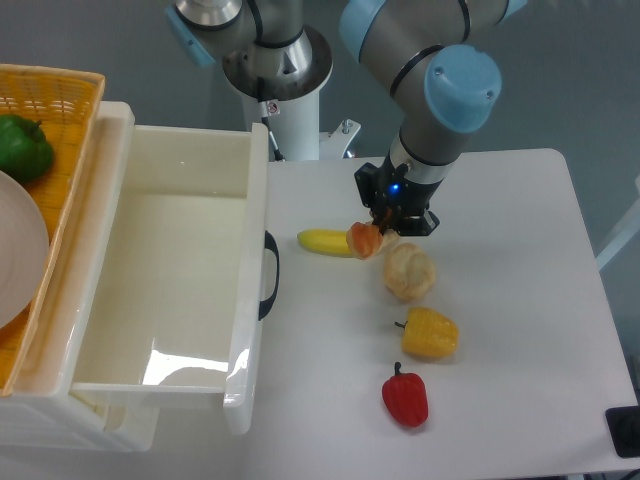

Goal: Place the square bread in the upper white drawer
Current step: 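Lower the gripper onto the small square bread beside the banana and close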

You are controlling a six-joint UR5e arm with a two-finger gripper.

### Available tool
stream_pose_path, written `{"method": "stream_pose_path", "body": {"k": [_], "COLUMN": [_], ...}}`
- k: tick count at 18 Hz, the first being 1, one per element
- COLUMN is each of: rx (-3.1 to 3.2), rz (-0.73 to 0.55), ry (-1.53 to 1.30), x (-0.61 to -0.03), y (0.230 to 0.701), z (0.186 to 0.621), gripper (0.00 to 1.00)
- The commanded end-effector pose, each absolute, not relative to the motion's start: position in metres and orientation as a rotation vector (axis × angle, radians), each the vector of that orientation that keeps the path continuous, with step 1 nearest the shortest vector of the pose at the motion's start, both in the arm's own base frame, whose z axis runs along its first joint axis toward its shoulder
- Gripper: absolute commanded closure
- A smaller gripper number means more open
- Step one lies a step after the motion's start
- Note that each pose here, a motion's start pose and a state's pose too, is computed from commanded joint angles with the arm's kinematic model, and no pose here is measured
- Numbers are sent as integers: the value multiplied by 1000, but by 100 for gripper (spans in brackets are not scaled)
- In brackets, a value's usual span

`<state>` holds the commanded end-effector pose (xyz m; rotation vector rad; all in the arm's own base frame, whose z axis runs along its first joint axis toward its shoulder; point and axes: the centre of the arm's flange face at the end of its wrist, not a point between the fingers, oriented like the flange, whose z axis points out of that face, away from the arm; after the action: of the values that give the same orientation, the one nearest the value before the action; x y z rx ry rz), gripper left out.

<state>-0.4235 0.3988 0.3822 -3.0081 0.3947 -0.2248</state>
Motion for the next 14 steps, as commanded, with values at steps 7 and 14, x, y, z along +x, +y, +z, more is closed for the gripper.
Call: {"method": "stream_pose_path", "body": {"k": [7,14], "rx": [-3003,-2979], "rz": [-206,-199], "ry": [342,253], "x": [-423,-430], "y": [399,414], "z": [392,401], "gripper": [100,100]}}
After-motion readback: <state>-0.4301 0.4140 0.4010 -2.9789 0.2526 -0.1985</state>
